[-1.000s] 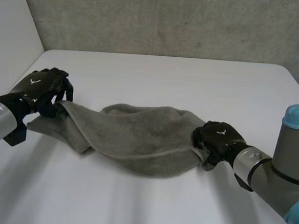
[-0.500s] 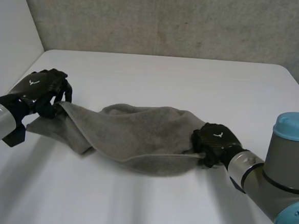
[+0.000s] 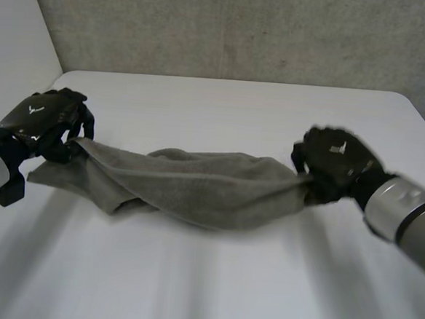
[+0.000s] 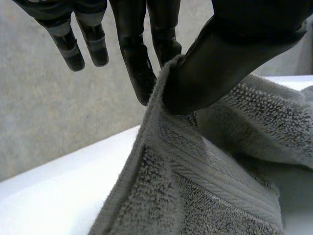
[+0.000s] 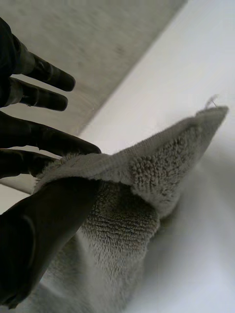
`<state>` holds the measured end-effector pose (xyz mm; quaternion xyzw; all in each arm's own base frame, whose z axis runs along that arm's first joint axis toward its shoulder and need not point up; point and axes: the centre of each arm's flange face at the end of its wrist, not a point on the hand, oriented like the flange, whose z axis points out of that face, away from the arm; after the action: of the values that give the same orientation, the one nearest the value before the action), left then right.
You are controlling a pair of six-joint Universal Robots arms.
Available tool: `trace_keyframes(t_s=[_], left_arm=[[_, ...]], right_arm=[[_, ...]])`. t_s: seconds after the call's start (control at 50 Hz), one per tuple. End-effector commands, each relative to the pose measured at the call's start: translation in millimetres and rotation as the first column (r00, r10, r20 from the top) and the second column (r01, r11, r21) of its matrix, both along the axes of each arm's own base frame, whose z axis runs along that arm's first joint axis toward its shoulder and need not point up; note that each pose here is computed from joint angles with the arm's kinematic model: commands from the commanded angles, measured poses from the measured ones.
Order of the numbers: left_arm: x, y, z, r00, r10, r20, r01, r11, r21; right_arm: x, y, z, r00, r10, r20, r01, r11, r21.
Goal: Fold the towel.
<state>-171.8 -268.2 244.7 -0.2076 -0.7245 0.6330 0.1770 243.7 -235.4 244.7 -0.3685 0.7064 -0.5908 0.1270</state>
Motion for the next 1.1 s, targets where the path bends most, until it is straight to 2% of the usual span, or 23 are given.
trace_keyframes(t_s=[0.02,0.06,0.12,0.18,0.22,0.24,0.26,0.28,0.3,0.34,0.36,0.38,0.4,0.44,0.52,0.56,0.68,0.72,0.78,0.88,0.94,0.98,1.1], left_arm=[[-4,-9,11,1.000,-0.023,0.000,0.023,0.999,-0.041],[-12,-30,-4,0.999,-0.039,0.003,0.039,0.999,0.008],[-28,-52,-11,0.999,-0.050,0.012,0.049,0.999,0.016],[-36,-66,-10,0.999,-0.035,0.024,0.035,0.999,-0.003],[-41,-99,6,0.999,0.033,0.029,-0.031,0.996,-0.082],[-41,-99,6,0.999,0.033,0.029,-0.031,0.996,-0.082],[-42,-114,25,0.997,0.070,0.016,-0.067,0.986,-0.153],[-42,-126,52,0.995,0.098,-0.006,-0.097,0.965,-0.245],[-42,-126,52,0.995,0.098,-0.007,-0.097,0.965,-0.245],[-43,-133,113,0.990,0.118,-0.073,-0.138,0.894,-0.425],[-43,-133,114,0.990,0.118,-0.073,-0.138,0.894,-0.426],[-44,-129,146,0.986,0.117,-0.119,-0.162,0.839,-0.519],[-44,-129,147,0.986,0.117,-0.119,-0.162,0.839,-0.520],[-47,-114,192,0.978,0.069,-0.199,-0.181,0.758,-0.627],[-43,-109,205,0.970,0.044,-0.239,-0.194,0.730,-0.655],[-44,-111,190,0.974,0.045,-0.224,-0.179,0.757,-0.629],[-44,-116,145,0.982,0.060,-0.177,-0.151,0.814,-0.562],[-46,-117,109,0.991,0.056,-0.124,-0.114,0.840,-0.531],[-46,-116,89,0.995,0.055,-0.088,-0.092,0.855,-0.510],[-46,-98,4,0.997,0.030,0.072,-0.002,0.930,-0.368],[-46,-92,-15,0.993,0.019,0.113,0.020,0.941,-0.337],[-47,-82,-51,0.982,-0.001,0.190,0.057,0.955,-0.290],[-48,-70,-97,0.953,-0.025,0.301,0.094,0.971,-0.218]], right_arm=[[2,-25,15,0.999,0.020,-0.028,-0.019,0.999,0.044],[8,-42,10,0.992,0.010,-0.129,-0.008,1.000,0.014],[22,-62,4,0.980,0.004,-0.197,-0.013,0.999,-0.044],[44,-77,13,0.979,0.004,-0.206,-0.036,0.988,-0.149],[50,-89,27,0.985,-0.014,-0.175,-0.029,0.970,-0.240],[50,-90,28,0.985,-0.014,-0.174,-0.029,0.970,-0.241],[55,-103,52,0.994,-0.035,-0.108,-0.007,0.929,-0.369],[60,-112,84,0.998,-0.053,-0.025,0.033,0.857,-0.515],[60,-112,84,0.998,-0.054,-0.025,0.033,0.856,-0.516],[57,-110,163,0.980,-0.044,0.193,0.173,0.659,-0.732],[57,-110,164,0.980,-0.043,0.194,0.174,0.658,-0.733],[51,-101,195,0.957,-0.009,0.289,0.238,0.592,-0.770],[51,-101,195,0.957,-0.009,0.290,0.239,0.591,-0.770],[42,-91,225,0.917,0.059,0.395,0.298,0.559,-0.774],[42,-90,219,0.912,0.068,0.404,0.285,0.601,-0.747],[40,-98,191,0.934,0.033,0.355,0.241,0.674,-0.699],[26,-110,143,0.961,-0.011,0.278,0.187,0.764,-0.617],[25,-108,111,0.972,-0.016,0.236,0.148,0.821,-0.551],[24,-106,94,0.976,-0.019,0.215,0.130,0.848,-0.514],[11,-94,14,0.995,-0.010,0.094,0.042,0.938,-0.344],[9,-83,-26,1.000,0.014,0.019,-0.009,0.962,-0.271],[7,-78,-45,1.000,0.021,-0.018,-0.025,0.971,-0.237],[1,-56,-84,0.995,0.033,-0.093,-0.046,0.990,-0.132]])
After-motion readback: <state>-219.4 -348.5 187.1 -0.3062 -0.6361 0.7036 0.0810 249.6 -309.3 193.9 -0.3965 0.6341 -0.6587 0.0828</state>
